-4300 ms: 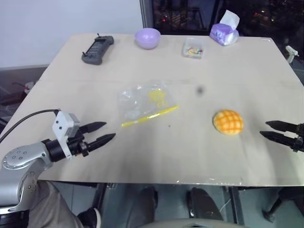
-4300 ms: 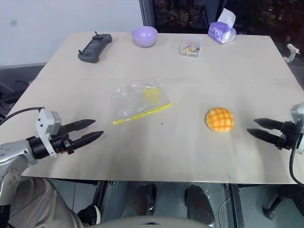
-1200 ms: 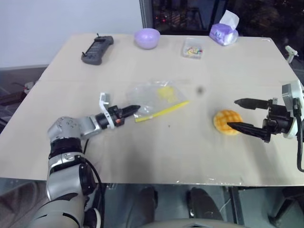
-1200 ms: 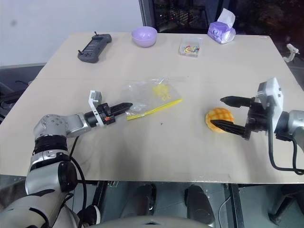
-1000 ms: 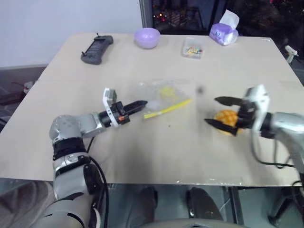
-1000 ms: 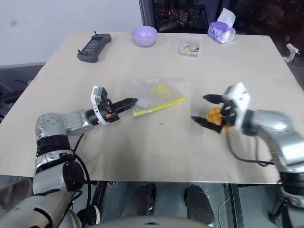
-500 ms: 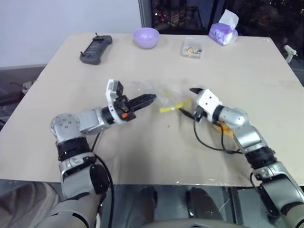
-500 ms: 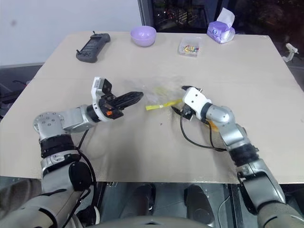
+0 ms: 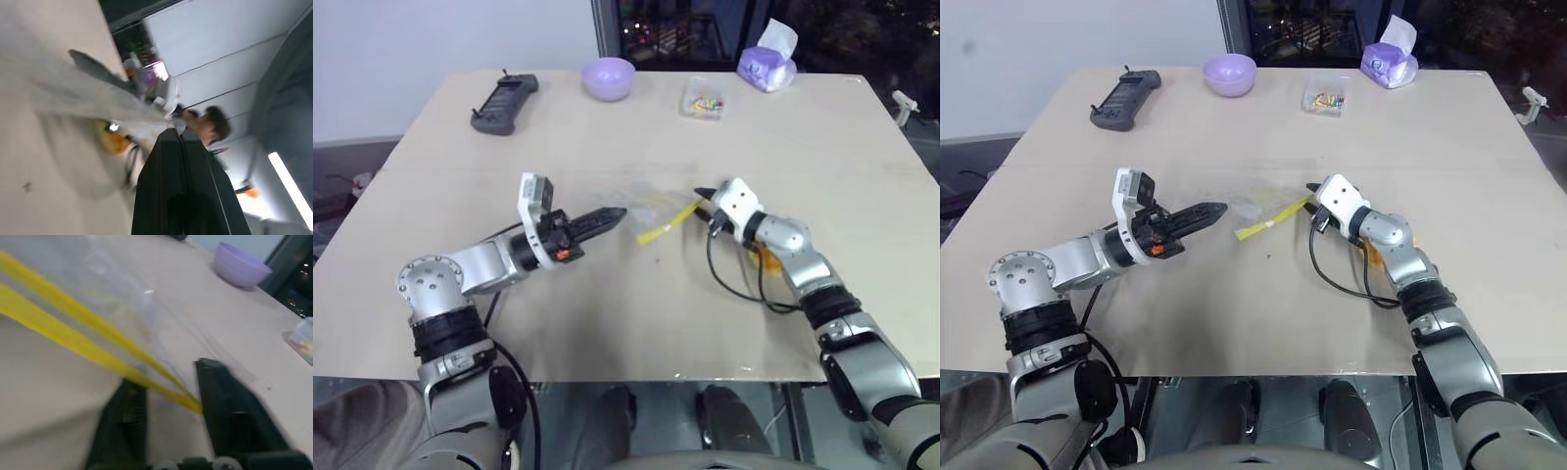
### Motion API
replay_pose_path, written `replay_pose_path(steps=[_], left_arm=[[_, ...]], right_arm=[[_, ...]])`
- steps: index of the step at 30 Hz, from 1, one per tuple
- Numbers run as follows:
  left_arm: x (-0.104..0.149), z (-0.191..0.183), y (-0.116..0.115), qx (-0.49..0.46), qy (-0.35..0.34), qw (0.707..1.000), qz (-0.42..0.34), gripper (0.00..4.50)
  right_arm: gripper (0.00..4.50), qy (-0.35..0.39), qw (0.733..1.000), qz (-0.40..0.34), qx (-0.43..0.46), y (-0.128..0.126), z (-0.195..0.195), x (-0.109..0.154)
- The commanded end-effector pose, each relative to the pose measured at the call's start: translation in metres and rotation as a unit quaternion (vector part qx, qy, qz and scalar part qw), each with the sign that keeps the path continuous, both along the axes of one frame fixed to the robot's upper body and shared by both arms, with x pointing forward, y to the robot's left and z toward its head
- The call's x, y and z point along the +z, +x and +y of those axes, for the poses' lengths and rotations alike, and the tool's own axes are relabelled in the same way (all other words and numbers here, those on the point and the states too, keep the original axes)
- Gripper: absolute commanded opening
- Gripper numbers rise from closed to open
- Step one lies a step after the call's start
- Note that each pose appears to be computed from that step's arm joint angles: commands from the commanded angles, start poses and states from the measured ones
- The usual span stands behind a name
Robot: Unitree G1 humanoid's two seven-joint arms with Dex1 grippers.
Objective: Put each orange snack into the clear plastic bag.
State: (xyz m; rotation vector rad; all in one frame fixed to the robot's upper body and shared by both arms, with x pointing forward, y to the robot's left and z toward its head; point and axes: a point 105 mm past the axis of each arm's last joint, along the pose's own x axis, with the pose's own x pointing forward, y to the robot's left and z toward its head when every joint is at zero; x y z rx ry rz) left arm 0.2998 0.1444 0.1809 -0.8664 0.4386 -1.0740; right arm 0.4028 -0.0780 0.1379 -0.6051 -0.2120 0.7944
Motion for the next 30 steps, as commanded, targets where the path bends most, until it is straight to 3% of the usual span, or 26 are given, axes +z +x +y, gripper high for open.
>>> replay_pose_path(steps=[1, 4, 10, 14, 17, 23, 27, 30], left_arm=[[0.008, 0.001, -0.004, -0.001, 0.003, 0.999, -0.043, 0.0], [0.005, 0.005, -0.005, 0.007, 0.012, 0.999, -0.052, 0.0], [0.007, 0.026, 0.018, 0.095, 0.03, 0.99, -0.097, 0.0], [0.006, 0.032, 0.021, 0.111, 0.078, 0.983, -0.127, 0.95], [0.009, 0.042, 0.031, 0.153, 0.12, 0.97, -0.147, 2.26], [0.036, 0.041, 0.021, 0.139, 0.139, 0.955, -0.223, 2.26], [0.061, 0.03, 0.029, 0.17, 0.216, 0.906, -0.323, 2.26], [0.065, 0.01, 0.024, 0.144, 0.232, 0.888, -0.37, 2.26]], right_arm=[[0.03, 0.021, 0.999, -0.027, 0.007, 0.002, 0.002, 0.018], [0.03, 0.026, 0.999, -0.03, 0.012, 0.001, 0.005, 0.022], [0.03, 0.017, 0.999, -0.043, 0.015, 0.0, 0.01, 0.041], [0.0, -0.044, 0.995, -0.089, -0.02, 0.0, 0.017, 0.057], [0.0, -0.075, 0.99, -0.116, -0.03, -0.006, 0.024, 0.067], [0.0, -0.151, 0.971, -0.15, -0.111, 0.001, 0.014, 0.078], [0.0, -0.177, 0.957, -0.172, -0.15, 0.008, 0.008, 0.087], [0.0, -0.187, 0.956, -0.153, -0.166, 0.01, 0.008, 0.08]])
